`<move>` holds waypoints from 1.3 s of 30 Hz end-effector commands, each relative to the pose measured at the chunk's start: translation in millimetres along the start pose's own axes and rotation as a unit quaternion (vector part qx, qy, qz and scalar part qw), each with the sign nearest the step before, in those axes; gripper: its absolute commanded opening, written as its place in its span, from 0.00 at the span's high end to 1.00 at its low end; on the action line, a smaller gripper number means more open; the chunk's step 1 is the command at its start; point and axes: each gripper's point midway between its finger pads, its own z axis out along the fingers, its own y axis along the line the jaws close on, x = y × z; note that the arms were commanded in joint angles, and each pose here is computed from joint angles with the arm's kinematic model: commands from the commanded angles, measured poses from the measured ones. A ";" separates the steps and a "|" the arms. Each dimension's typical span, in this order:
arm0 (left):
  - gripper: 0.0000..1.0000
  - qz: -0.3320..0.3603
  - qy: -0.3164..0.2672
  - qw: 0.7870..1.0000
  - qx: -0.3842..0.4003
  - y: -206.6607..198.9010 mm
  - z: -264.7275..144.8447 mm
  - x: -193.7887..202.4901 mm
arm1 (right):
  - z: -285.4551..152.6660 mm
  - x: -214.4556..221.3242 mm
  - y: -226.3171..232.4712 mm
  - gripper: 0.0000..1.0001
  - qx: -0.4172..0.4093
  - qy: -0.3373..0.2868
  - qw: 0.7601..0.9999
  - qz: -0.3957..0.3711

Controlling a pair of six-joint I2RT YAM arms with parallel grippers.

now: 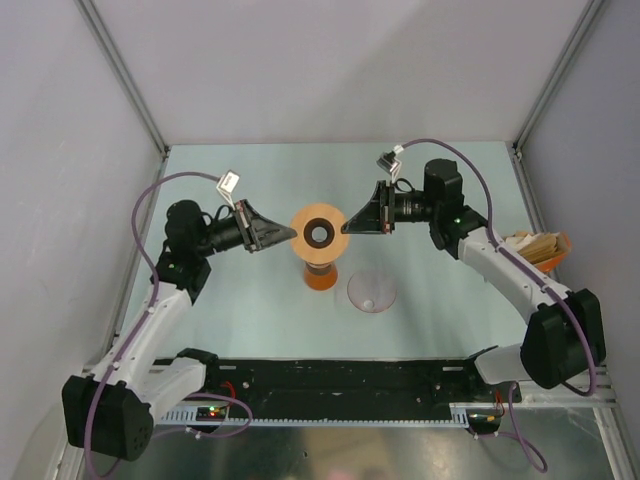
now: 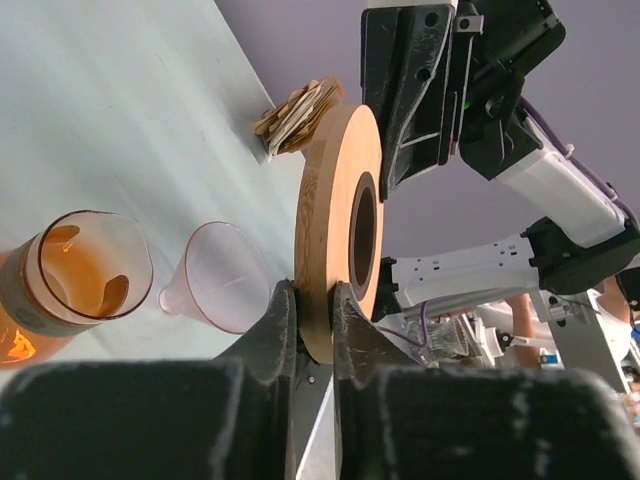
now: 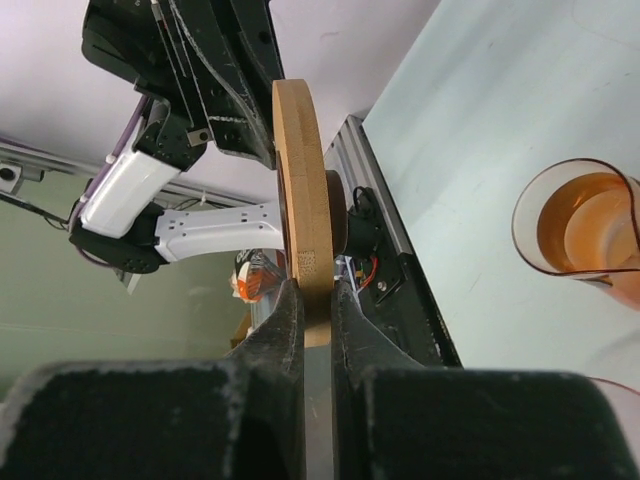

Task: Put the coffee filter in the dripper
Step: Place the dripper holder onto the coffee server.

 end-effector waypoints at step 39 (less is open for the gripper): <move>1.00 -0.113 0.067 0.989 -0.074 101.9 41.1 8.8 | 40.7 20.3 -152.0 0.94 0.170 0.031 0.979 0.107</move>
